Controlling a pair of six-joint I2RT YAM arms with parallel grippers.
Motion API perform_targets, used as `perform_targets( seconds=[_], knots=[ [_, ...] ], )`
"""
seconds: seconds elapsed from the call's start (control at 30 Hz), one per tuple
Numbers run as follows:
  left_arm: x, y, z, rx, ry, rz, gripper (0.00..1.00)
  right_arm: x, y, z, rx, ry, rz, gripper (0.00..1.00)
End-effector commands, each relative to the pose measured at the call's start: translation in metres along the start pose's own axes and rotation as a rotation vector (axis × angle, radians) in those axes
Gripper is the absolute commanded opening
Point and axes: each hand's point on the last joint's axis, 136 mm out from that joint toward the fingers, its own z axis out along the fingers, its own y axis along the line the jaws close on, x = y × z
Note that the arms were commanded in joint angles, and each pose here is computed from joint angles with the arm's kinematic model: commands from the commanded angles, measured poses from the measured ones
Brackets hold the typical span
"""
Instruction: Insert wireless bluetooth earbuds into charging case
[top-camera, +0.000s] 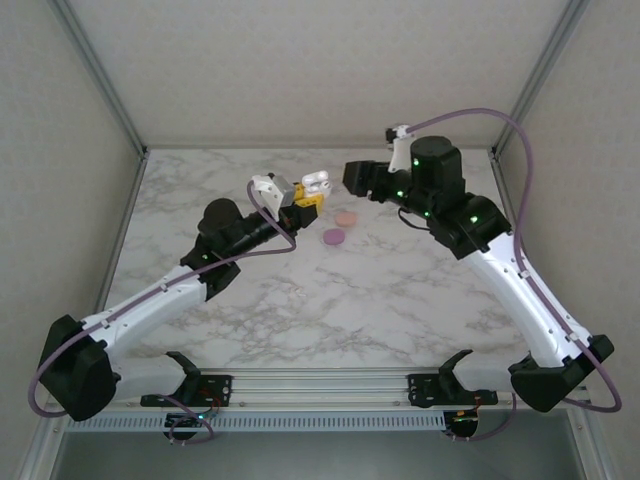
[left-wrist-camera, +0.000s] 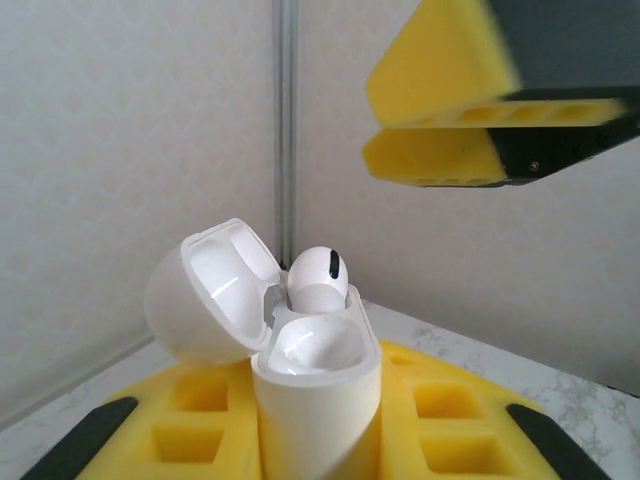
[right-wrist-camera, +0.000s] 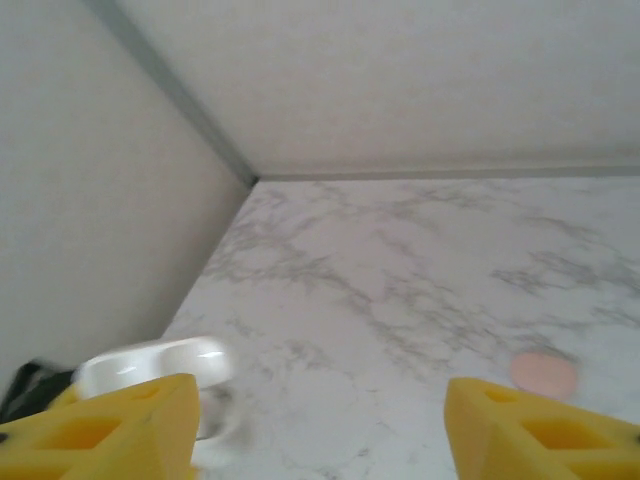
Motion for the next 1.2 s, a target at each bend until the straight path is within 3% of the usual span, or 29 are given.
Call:
perform_targets(
  seconds=[0.0,0.2,0.37,0.6,0.9,1.17],
  knots=[
    [-0.010,0.008,-0.013,-0.053,-0.024,0.017,0.04,0.017,-0.048,0.007,0.137,0.048,0.132,0.62],
    [-0.018,0.022,-0.034,-0.132,-0.028,0.043,0.04,0.075,-0.080,0.049,0.164,0.289,0.212,0.56],
    [-0.028,0.029,-0.052,-0.200,-0.035,0.066,0.05,0.143,-0.078,0.090,0.060,0.574,0.231,0.54],
    [-0.050,0.024,-0.066,-0.215,-0.053,0.098,0.05,0.236,-0.074,0.124,0.046,0.888,0.084,0.51],
    [-0.069,0.020,-0.080,-0.240,-0.080,0.137,0.06,0.312,-0.050,0.144,0.070,1.100,-0.218,0.50],
    [-0.078,0.017,-0.084,-0.236,-0.087,0.158,0.06,0.346,-0.041,0.152,0.101,1.191,-0.382,0.49]
  ],
)
